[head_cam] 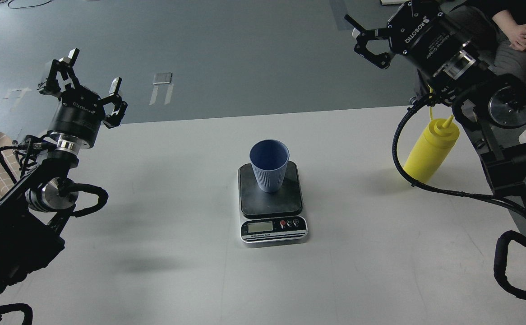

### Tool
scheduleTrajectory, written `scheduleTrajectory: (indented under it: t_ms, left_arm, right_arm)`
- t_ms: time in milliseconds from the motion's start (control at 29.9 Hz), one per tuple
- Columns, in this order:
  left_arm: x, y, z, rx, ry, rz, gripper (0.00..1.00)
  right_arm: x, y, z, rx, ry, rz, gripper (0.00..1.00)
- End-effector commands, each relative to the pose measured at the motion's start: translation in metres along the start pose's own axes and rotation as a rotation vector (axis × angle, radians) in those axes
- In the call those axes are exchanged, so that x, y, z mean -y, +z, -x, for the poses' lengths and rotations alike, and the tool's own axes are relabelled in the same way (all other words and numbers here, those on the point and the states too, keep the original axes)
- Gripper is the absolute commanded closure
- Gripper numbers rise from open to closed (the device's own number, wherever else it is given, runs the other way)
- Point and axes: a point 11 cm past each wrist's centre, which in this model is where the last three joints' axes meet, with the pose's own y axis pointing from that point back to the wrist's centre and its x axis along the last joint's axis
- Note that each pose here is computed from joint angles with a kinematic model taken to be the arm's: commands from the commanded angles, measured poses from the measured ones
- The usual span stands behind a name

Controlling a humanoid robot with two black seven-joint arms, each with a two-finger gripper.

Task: Pour seasoning into cup on scale with both arms
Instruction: 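Withdraw the left gripper up and back from the cup, then move the right gripper to the yellow squeeze bottle and grasp it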

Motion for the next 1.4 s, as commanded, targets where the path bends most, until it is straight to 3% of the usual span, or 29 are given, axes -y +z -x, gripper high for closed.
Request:
scheduleTrajectory:
  t_ms: [0, 334, 468, 635, 936, 1370]
  left_arm:
    - [0.000, -0.001, 0.002, -0.004, -0.010, -0.002, 0.02]
    - [0.001, -0.001, 0.005, -0.012, -0.023, 0.000, 0.02]
    - [0.001, -0.002, 0.005, -0.011, -0.025, -0.004, 0.02]
    - [0.001, -0.002, 0.005, -0.009, -0.026, -0.005, 0.02]
    - [0.002, -0.002, 0.007, -0.009, -0.030, -0.005, 0.02]
    - [0.002, -0.004, 0.009, -0.011, -0.035, -0.010, 0.02]
  right_arm:
    - [-0.036, -0.025, -0.001, 0.036, -0.004, -0.057, 0.00]
    - [-0.162, -0.046, -0.002, 0.040, 0.110, -0.153, 0.00]
    - [-0.230, -0.024, -0.010, 0.095, 0.230, -0.213, 0.00]
    - [-0.280, 0.018, -0.027, 0.212, 0.356, -0.272, 0.00]
    - [-0.312, 0.092, -0.058, 0.430, 0.479, -0.372, 0.00]
    - [-0.293, 0.114, -0.074, 0.518, 0.468, -0.417, 0.00]
